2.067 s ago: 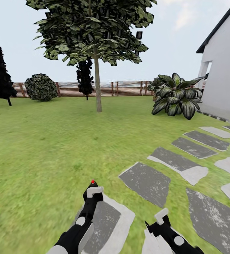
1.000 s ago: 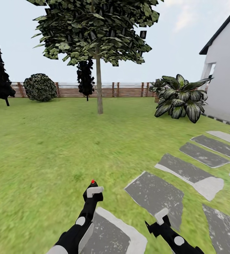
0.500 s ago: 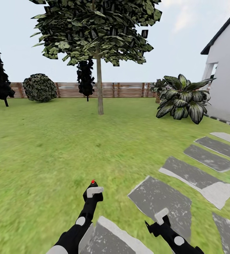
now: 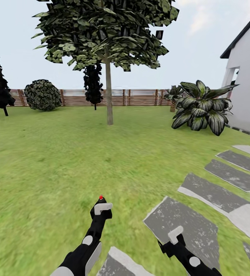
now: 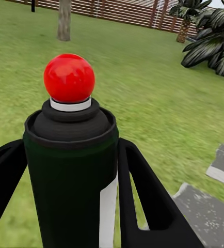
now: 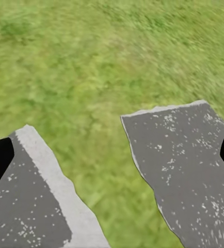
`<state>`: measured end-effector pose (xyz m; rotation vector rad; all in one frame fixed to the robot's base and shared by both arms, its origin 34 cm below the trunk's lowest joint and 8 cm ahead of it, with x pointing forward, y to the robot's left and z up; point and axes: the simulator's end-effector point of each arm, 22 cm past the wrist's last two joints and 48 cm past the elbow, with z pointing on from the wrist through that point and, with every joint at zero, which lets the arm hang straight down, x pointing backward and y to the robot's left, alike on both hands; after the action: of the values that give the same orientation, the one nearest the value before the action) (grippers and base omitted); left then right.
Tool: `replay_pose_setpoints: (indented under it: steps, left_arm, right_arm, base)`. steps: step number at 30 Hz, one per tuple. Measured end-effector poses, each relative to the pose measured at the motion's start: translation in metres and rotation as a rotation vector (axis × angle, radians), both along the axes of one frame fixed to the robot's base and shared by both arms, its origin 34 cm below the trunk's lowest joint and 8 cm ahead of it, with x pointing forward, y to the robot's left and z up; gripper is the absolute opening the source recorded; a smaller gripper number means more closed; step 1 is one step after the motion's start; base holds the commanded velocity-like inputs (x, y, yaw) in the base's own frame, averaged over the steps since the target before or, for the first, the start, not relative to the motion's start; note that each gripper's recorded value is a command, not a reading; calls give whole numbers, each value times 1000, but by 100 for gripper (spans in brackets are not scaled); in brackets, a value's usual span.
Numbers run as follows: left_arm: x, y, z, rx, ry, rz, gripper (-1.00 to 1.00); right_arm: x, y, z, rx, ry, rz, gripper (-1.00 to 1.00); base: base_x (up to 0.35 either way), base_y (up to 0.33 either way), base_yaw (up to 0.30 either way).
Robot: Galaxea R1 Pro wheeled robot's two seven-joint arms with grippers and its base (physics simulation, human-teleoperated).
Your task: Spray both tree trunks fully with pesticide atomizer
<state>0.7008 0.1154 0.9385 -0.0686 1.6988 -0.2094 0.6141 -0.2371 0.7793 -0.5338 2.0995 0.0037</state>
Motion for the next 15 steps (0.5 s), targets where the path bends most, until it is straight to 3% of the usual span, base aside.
replay_pose_setpoints:
  steps: [15]
  left_arm:
    - [0,0,0,0,1,0,-100]
  right_arm:
    - [0,0,0,0,1,0,100]
  base:
    - [302,114,0]
